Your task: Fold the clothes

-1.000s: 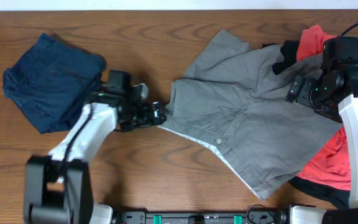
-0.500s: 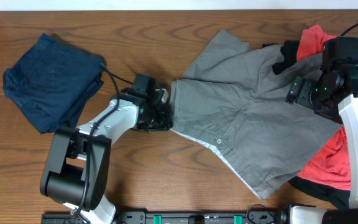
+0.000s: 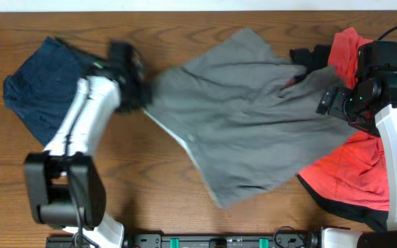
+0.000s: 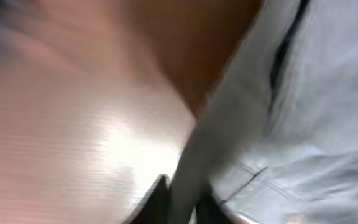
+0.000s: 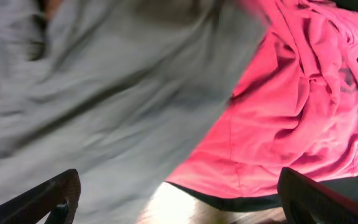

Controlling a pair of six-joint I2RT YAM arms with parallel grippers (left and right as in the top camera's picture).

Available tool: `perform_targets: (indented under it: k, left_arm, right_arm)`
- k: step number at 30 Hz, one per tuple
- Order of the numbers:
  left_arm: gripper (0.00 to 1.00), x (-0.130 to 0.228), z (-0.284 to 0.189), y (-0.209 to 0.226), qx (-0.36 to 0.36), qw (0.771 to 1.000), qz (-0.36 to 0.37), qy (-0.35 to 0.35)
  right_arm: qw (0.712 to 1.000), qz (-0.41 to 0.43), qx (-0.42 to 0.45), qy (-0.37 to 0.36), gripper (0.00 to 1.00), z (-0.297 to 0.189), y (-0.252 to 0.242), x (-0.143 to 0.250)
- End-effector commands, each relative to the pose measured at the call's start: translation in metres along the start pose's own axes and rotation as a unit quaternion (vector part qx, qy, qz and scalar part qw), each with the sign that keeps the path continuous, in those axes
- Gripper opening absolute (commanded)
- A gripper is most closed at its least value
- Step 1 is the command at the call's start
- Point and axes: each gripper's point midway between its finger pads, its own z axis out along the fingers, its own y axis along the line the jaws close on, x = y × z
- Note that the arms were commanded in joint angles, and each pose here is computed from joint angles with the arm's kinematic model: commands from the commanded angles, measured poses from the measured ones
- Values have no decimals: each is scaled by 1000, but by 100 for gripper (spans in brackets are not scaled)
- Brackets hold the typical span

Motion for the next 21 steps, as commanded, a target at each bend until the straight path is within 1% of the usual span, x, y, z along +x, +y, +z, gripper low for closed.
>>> perform_targets:
  k: [1,3,4,6,8,9,11,16,17,19,21]
  left_arm:
    - [98,-41,-60,18,-21,996,-29,-79]
    - [98,-30,-60,16,-12,998,-30,-56]
    - [98,-20,-57,16,-10,999,-32,-33]
    - [98,7,-49,12,-2,999,-33,23]
    - [98,36,-41,-2,34,995,-36,81]
    - [98,53,-37,-14,63,991,-38,115]
    - [98,79,-29,-30,96,982,-37,160]
    - [99,149,-1,-45,91,962,-11,255]
    - [99,164,3,-51,100,956,-6,275]
    - [96,191,9,-67,129,943,5,306]
    - [95,210,15,-84,161,933,20,321]
  right_arm:
    - [1000,7,8,-6,99,-1,-4,-3]
    - [1000,7,9,-6,99,-1,-4,-3]
    - [1000,7,13,-6,99,-1,-6,-3]
    - [999,7,33,-11,99,-1,-13,-5]
    - [998,7,66,-17,99,-1,-24,-6]
    - [996,12,83,-18,99,0,-30,-5]
    - [994,22,106,-16,99,3,-39,-2]
    - [993,26,117,12,99,19,-48,12]
    - [992,27,120,17,99,21,-50,14]
    - [992,27,124,26,99,29,-53,20]
    - [991,29,124,33,99,35,-54,23]
